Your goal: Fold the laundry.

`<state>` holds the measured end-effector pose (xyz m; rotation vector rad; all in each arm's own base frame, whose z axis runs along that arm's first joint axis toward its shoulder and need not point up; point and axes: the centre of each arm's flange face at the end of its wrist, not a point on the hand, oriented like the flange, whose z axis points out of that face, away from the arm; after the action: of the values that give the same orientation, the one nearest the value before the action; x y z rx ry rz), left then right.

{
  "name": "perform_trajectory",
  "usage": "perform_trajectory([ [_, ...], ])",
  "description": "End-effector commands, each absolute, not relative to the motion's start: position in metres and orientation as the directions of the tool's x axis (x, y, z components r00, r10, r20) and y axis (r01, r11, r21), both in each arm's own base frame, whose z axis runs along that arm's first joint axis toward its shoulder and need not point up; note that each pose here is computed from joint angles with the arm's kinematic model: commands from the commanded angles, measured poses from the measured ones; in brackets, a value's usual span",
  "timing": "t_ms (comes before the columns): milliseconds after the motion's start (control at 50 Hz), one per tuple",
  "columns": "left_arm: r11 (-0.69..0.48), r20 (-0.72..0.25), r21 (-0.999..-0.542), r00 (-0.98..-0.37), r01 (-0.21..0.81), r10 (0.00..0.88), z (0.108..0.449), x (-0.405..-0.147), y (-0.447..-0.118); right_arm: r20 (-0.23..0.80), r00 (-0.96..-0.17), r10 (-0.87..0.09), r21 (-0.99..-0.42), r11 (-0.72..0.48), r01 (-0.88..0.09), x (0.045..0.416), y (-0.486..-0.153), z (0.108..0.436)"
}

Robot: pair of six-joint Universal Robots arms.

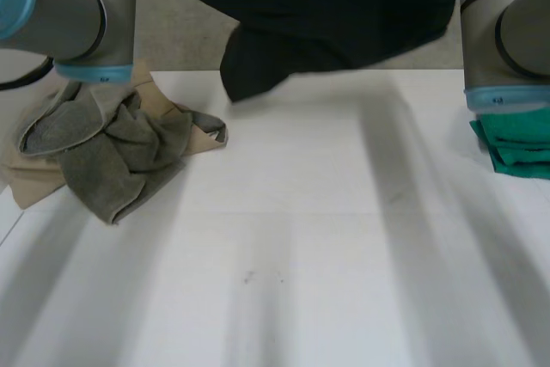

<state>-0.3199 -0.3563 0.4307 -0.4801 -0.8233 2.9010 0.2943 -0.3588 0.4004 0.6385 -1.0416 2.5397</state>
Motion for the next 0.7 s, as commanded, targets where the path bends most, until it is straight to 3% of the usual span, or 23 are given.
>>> perform_trajectory([
  [20,-0.752,-0.332,-0.657,-0.912,0.04,0.241,0.378,-0.319,-0.35,0.63,-0.775,-0.04,-0.673,-0.527,-0.52,0.298,-0.363,0.333],
  [180,-0.536,-0.402,-0.833,-0.817,0.138,0.414,0.26,-0.326,-0.336,0.692,-0.671,-0.266,-0.719,-0.342,-0.606,0.305,-0.37,0.213],
  [200,-0.466,-0.399,-0.868,-0.8,0.172,0.448,0.23,-0.325,-0.332,0.694,-0.661,-0.286,-0.719,-0.326,-0.614,0.305,-0.37,0.202],
  [300,-0.284,-0.4,-0.915,-0.728,0.286,0.557,0.17,-0.33,-0.302,0.696,-0.62,-0.361,-0.712,-0.243,-0.659,0.301,-0.365,0.16],
  [380,-0.153,-0.406,-0.902,-0.668,0.405,0.623,0.155,-0.324,-0.273,0.696,-0.577,-0.427,-0.688,-0.169,-0.706,0.291,-0.349,0.153],
  [580,0.015,-0.418,-0.844,-0.675,0.537,0.608,0.216,-0.28,-0.215,0.606,-0.472,-0.64,-0.6,0.021,-0.8,0.257,-0.268,0.188],
  [640,0.098,-0.391,-0.8,-0.638,0.592,0.663,0.22,-0.265,-0.182,0.579,-0.445,-0.684,-0.564,0.058,-0.823,0.248,-0.248,0.189],
  [660,0.124,-0.379,-0.782,-0.624,0.611,0.683,0.221,-0.261,-0.172,0.573,-0.41,-0.709,-0.527,0.064,-0.847,0.241,-0.233,0.192],
  [700,0.19,-0.338,-0.714,-0.57,0.673,0.749,0.221,-0.251,-0.141,0.569,-0.357,-0.741,-0.473,0.06,-0.879,0.232,-0.213,0.193],
])
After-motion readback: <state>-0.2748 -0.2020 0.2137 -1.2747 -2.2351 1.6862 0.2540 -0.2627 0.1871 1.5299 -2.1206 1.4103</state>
